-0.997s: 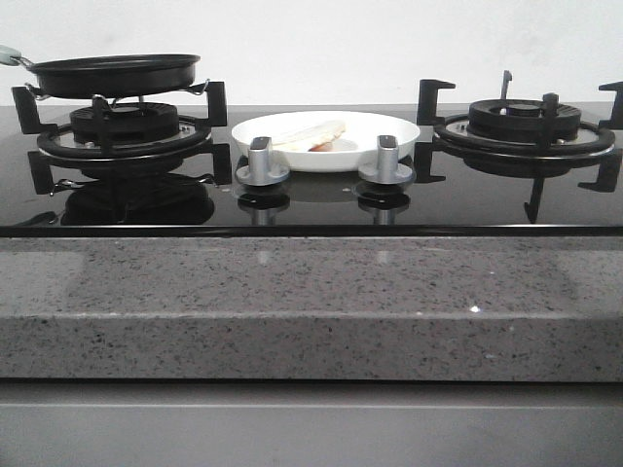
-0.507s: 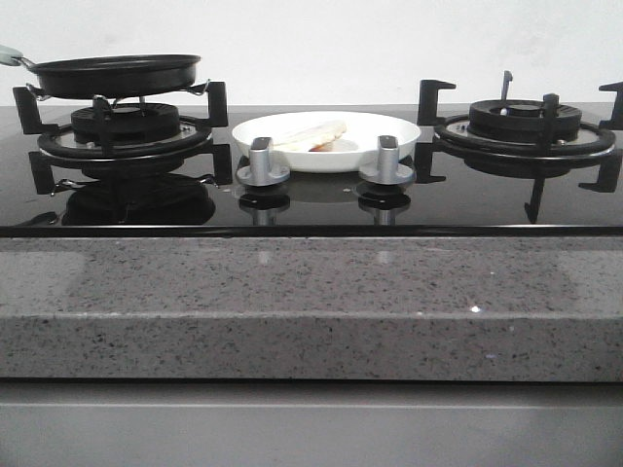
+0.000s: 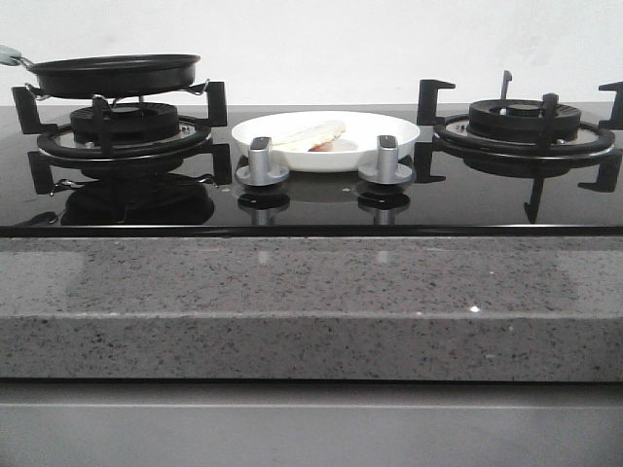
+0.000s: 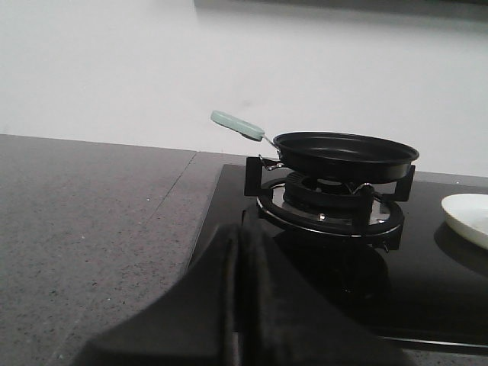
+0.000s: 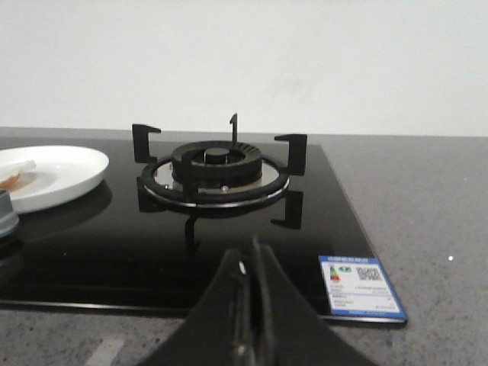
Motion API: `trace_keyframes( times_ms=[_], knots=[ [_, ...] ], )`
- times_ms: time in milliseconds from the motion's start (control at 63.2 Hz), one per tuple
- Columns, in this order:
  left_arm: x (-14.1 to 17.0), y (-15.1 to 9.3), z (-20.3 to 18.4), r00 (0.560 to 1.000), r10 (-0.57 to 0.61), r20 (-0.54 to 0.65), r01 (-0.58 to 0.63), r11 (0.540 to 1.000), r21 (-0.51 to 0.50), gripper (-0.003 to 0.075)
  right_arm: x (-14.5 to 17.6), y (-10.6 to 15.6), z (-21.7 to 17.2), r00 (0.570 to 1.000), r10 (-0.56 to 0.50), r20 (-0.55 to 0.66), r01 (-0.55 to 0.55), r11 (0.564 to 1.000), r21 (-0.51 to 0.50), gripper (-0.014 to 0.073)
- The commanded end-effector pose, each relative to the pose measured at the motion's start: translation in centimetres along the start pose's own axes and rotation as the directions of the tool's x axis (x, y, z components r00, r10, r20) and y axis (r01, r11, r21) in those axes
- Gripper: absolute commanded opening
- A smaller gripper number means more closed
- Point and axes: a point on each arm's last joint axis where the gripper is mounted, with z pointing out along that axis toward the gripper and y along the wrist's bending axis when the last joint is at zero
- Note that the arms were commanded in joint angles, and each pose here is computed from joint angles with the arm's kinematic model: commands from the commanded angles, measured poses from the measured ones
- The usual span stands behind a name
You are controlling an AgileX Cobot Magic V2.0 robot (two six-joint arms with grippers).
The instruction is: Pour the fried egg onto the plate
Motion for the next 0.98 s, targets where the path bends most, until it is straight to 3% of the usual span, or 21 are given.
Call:
trace_keyframes(
  times_ms=[0,348,966],
  knots=[
    [-0.64,-0.05,-0.17,0.996,-0.018,0.093,0.018,1.000,0.009,-0.0020,-1.35,0.01,-0.23,0.990,-0.019,0.139,0.019,1.000,0.002,-0.0117],
    [-0.64,-0.05,-0.17,0.996,-0.018,0.093,0.018,1.000,0.009,-0.0020,-0.77,0.09,-0.16,0.997,-0.027,0.076,0.027,1.000,-0.007,-0.0117],
    [-0.64,-0.05,-0.17,0.996,-0.018,0.093,0.018,1.000,0.009,-0.0020,-0.79,0.09,-0.17,0.997,-0.027,0.078,0.027,1.000,-0.007,-0.0117]
  ],
)
